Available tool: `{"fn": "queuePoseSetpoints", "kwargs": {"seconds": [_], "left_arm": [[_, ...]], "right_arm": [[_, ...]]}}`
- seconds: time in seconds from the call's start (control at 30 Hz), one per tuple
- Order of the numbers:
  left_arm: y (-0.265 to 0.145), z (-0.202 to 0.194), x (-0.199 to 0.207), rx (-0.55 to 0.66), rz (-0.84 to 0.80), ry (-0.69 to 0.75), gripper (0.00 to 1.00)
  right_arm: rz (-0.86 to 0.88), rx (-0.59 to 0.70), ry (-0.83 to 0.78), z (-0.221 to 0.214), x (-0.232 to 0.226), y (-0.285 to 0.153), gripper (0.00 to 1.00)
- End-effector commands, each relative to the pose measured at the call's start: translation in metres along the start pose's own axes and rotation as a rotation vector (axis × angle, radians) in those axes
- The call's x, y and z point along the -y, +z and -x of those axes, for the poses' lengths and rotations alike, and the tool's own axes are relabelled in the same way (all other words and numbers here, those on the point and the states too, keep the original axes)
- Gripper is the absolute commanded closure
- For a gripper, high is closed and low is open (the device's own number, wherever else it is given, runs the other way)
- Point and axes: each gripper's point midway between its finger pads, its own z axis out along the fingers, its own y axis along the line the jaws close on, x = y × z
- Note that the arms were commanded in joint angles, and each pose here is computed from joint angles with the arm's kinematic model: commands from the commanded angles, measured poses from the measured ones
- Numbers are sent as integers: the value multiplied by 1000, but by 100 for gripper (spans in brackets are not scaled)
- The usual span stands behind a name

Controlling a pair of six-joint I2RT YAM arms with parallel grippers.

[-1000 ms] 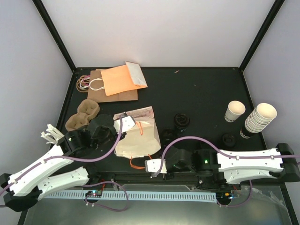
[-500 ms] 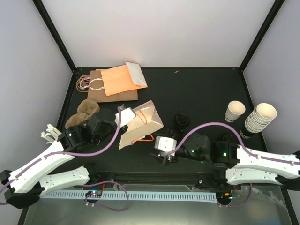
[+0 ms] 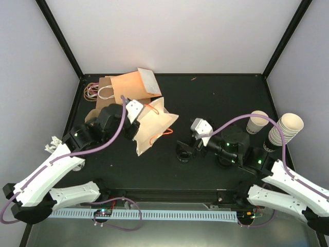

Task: Pack the takeout coffee

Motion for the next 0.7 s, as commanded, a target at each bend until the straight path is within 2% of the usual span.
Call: {"fn": "queuePoseSetpoints", "kwargs": {"seconds": [0.0, 0.23, 0.3, 0.43, 0.53, 0.67], "left_arm": [[-6, 17, 0, -45, -74, -213, 98], [7, 20, 1, -209, -173, -486, 98], [15, 20, 6, -236, -215, -527, 98], [33, 19, -4, -269, -178, -577, 98], [62, 10, -12, -315, -162, -621, 98], [90, -7, -13, -388, -237, -687, 98]], "right_arm": [[-117, -6, 191, 1, 32, 4, 0], [-263, -118, 331, -29, 68, 9, 0], [-295, -145, 373, -38, 76, 10, 0], [-334, -165, 451, -53, 89, 8, 0], [-316, -186, 476, -61, 89, 10, 0], [-313, -257, 495, -76, 87, 15, 0]]}}
